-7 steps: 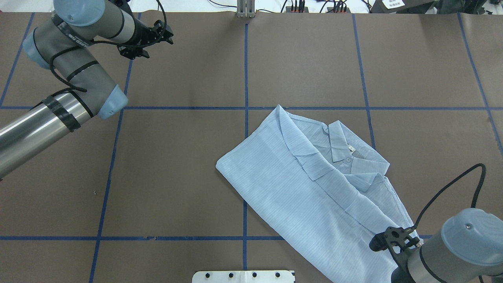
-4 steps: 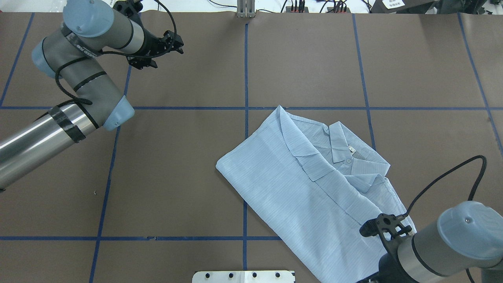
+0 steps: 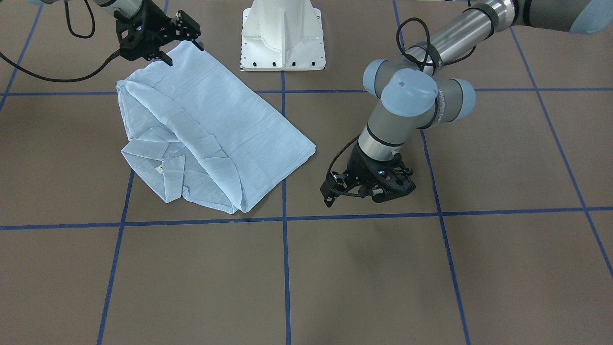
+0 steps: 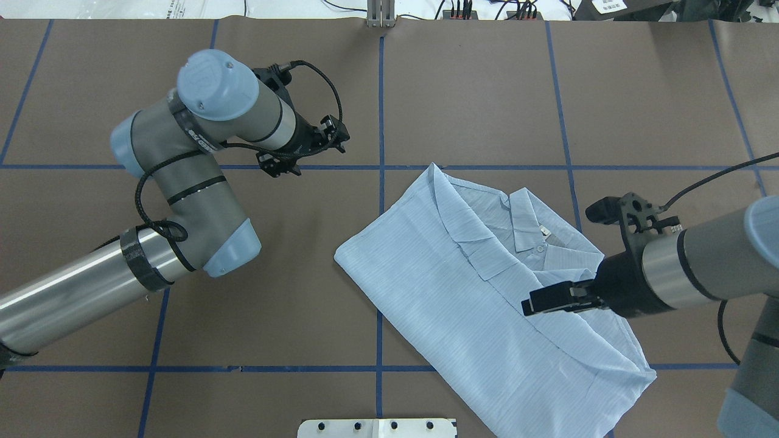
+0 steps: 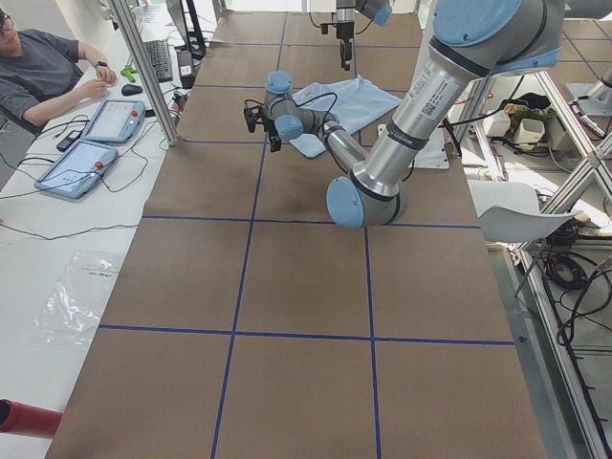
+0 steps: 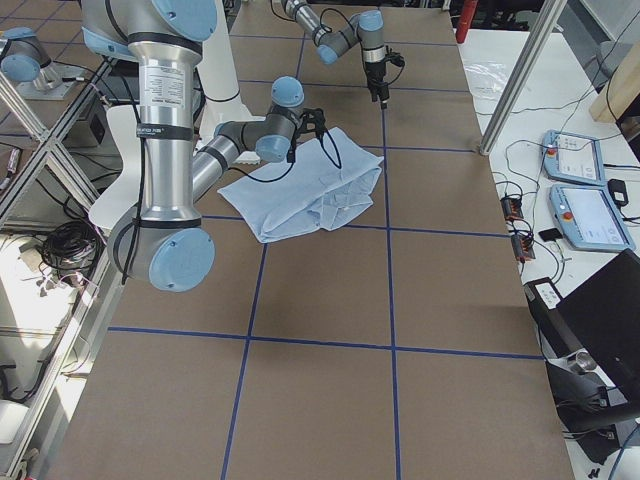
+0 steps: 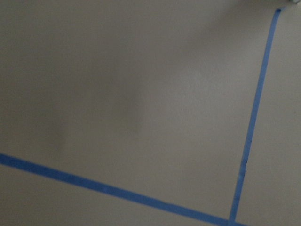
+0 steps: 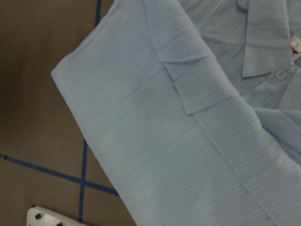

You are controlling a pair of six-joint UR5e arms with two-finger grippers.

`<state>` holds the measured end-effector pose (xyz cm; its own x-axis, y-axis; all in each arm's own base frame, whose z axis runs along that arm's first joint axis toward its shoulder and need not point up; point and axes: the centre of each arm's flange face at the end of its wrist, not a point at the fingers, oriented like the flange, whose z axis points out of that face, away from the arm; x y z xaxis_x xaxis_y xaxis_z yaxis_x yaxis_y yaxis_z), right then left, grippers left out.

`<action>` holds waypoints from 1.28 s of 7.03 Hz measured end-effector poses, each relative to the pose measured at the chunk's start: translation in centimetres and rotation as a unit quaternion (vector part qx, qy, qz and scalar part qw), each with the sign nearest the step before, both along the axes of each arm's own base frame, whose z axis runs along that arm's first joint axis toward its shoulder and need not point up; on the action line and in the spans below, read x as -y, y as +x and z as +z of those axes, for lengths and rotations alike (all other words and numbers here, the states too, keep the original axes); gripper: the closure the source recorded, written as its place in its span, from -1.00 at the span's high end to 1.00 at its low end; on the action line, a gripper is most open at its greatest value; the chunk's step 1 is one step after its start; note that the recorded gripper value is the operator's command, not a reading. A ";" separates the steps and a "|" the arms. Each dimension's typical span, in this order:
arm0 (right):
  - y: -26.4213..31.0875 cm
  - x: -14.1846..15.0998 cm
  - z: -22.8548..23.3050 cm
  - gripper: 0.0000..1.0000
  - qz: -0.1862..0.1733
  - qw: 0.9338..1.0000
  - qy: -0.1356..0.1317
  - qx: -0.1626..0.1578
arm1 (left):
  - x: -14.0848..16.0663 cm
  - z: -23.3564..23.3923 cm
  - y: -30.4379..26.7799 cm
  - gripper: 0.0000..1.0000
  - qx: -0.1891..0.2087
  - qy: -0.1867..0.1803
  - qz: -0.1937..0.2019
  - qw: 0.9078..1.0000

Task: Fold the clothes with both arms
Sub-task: 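Move the left gripper to the far corner while the right gripper holds the side, then pull the far corner with the left gripper to square the shirt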

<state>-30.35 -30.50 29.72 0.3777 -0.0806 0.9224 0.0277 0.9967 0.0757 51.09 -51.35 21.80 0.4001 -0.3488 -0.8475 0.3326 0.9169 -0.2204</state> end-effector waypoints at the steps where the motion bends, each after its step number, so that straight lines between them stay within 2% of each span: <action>1: 1.5 1.5 0.0 1.00 0.025 1.000 0.001 0.001 | -3.0 -0.5 2.3 0.96 -0.001 -0.021 0.009 1.000; 3: 3.0 2.8 -0.2 1.00 0.047 0.999 0.002 0.002 | -7.9 0.6 6.2 0.87 0.012 -0.043 0.026 0.999; 4: 3.2 3.0 -0.2 1.00 0.050 0.999 0.002 0.002 | -9.5 1.6 7.4 0.72 0.022 -0.049 0.034 0.998; 5: 3.2 3.0 -0.2 1.00 0.051 0.999 0.002 0.002 | -10.4 2.4 8.0 0.36 0.029 -0.053 0.039 0.997; 7: 3.4 3.0 -0.4 1.00 0.052 0.999 0.003 0.004 | -10.9 2.8 8.3 -0.73 0.033 -0.057 0.043 0.997; 8: 3.4 3.0 -0.4 1.00 0.053 0.999 0.003 0.004 | -10.9 2.6 8.3 -1.00 0.034 -0.058 0.044 0.997; 9: 3.5 3.1 -0.4 1.00 0.054 0.999 0.003 0.004 | -11.0 2.3 8.3 -1.00 0.034 -0.058 0.045 0.997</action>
<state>-26.85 -33.57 29.35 0.3777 -0.0462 0.9248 -0.0798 0.9934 0.0823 59.42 -40.38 24.11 0.4895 -0.4028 -0.7734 0.2676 0.9135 -0.3064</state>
